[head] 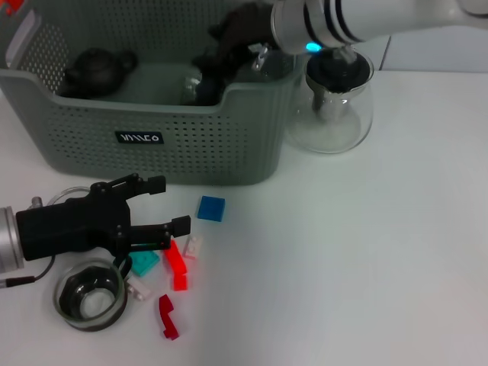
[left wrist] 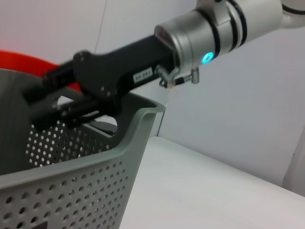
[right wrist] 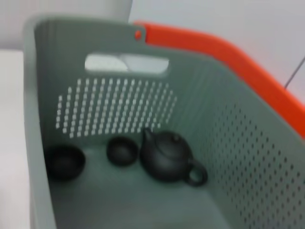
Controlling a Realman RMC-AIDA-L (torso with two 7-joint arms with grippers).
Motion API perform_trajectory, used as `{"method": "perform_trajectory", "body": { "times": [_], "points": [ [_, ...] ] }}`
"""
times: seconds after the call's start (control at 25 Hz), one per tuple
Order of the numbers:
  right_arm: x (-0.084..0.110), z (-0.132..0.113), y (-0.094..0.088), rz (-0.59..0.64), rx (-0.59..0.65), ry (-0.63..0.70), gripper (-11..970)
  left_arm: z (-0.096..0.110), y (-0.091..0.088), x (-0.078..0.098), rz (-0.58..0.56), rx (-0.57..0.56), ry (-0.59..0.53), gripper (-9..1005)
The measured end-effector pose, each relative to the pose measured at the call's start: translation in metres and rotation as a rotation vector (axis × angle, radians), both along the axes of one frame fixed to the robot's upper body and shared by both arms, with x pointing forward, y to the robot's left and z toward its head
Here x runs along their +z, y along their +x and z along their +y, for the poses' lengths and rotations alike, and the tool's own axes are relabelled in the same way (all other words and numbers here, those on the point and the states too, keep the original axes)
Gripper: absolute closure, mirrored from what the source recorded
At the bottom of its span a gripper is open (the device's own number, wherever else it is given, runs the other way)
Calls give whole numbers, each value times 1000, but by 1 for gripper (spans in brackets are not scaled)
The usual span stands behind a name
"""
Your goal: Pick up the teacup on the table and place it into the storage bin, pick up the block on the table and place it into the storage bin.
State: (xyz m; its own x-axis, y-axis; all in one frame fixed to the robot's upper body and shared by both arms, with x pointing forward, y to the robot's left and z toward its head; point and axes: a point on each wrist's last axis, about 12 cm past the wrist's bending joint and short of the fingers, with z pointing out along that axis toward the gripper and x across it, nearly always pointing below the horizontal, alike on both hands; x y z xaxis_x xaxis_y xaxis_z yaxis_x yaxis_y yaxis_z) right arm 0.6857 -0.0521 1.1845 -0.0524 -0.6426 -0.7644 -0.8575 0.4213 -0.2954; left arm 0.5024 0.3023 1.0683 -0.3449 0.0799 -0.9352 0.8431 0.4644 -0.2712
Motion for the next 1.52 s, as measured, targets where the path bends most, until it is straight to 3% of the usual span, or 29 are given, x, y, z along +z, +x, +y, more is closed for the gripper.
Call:
{"method": "perform_trajectory", "body": {
  "times": [0.24,0.48,0.64,0.84,1.04,1.24,1.52],
  "points": [
    [37,-20,-17,-38,56,221,344,1,0,2,3,-5,-9,58],
    [71,-59,-59,-103,172,452,225,1,-1,3,1,-15,-15,59],
    [75,-94,-86,-88,256,570,141,1,-2,4,1,-21,-21,59],
    [63,-140,-115,-13,374,653,137,4,-5,5,-1,-21,-29,59],
    [36,-170,-133,148,438,617,113,11,-7,11,-13,-45,-27,59],
    [3,-184,-145,320,440,520,15,21,-6,17,-18,-27,1,59],
    [-26,-184,-151,481,400,425,16,65,16,35,63,203,248,59]
  ]
}}
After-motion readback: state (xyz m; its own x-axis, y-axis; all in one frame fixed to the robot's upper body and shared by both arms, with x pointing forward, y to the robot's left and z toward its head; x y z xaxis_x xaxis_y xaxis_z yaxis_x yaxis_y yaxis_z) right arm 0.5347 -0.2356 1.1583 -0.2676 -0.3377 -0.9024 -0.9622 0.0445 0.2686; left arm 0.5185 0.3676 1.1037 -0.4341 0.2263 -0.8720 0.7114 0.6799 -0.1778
